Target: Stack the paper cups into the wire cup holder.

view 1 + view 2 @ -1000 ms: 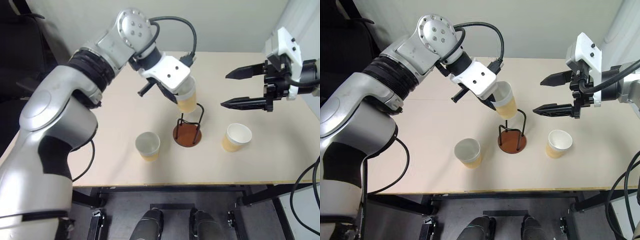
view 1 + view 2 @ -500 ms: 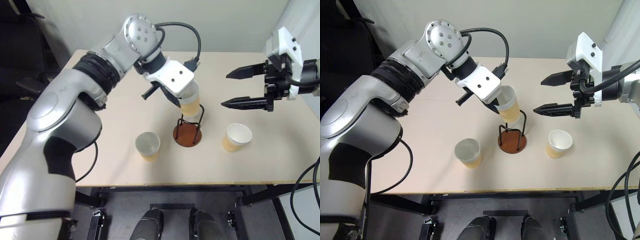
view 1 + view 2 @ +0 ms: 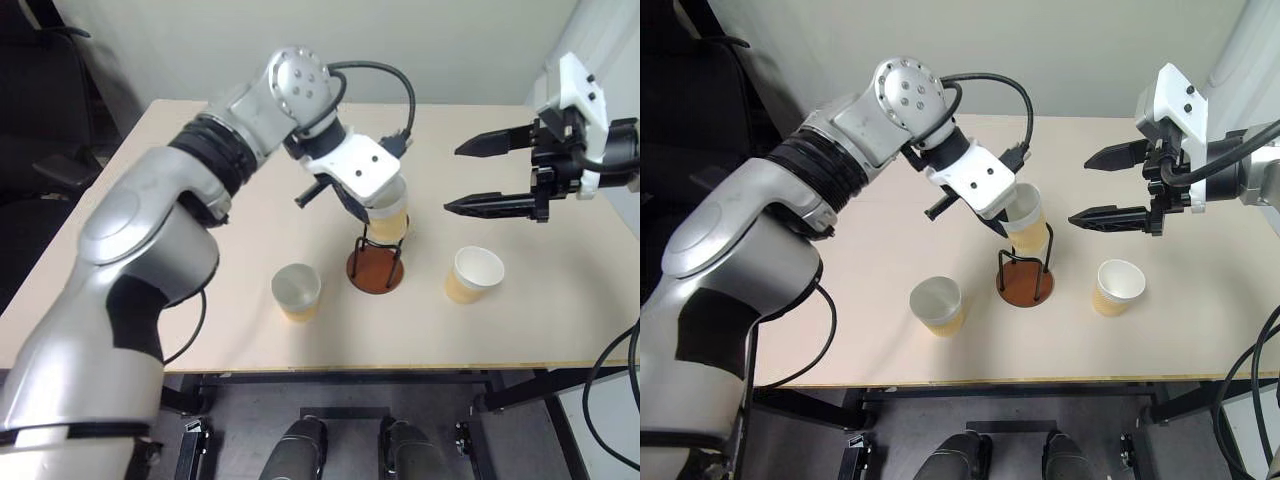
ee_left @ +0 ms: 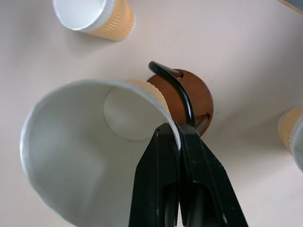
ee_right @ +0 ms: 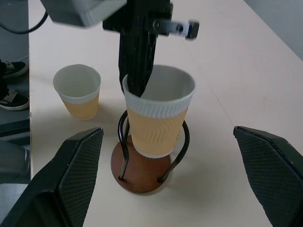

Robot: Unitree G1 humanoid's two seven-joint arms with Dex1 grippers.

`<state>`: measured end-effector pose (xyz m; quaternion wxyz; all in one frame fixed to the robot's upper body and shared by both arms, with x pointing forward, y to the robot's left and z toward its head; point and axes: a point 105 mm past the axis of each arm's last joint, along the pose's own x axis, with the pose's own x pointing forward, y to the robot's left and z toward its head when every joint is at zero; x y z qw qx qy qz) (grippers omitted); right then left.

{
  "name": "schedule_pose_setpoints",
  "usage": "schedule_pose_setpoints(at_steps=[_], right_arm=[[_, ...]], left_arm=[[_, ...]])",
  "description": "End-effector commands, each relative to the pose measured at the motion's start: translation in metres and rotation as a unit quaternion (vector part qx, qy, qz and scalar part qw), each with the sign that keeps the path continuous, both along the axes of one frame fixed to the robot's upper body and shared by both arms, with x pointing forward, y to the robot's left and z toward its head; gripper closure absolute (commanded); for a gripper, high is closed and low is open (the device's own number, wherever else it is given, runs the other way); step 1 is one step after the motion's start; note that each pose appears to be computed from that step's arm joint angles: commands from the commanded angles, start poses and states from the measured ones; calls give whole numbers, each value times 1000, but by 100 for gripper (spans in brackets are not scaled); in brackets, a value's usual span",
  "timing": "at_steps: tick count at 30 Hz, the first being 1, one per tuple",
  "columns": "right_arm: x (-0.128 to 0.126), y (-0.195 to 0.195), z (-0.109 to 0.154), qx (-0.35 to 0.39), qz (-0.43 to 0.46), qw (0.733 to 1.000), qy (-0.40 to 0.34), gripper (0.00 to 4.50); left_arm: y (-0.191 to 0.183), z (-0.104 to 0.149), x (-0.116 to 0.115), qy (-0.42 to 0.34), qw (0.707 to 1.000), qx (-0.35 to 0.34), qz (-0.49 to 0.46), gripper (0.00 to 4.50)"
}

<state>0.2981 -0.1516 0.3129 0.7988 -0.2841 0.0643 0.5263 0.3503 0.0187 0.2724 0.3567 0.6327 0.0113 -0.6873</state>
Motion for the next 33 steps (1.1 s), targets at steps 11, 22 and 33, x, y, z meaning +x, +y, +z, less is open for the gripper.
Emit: schedule_pose_setpoints(at_steps=[11, 22, 33], right_arm=[[-6, -3, 13, 5, -2, 1000, -29, 0], [-18, -9, 11, 27, -10, 1000, 0, 0], [-32, -26, -49, -61, -38, 995, 68, 0]], left_arm=[[6, 5, 2, -22, 1000, 10, -7, 131], [33, 42, 9, 82, 970, -208, 95, 4], [86, 39, -25, 307, 884, -296, 190, 4]])
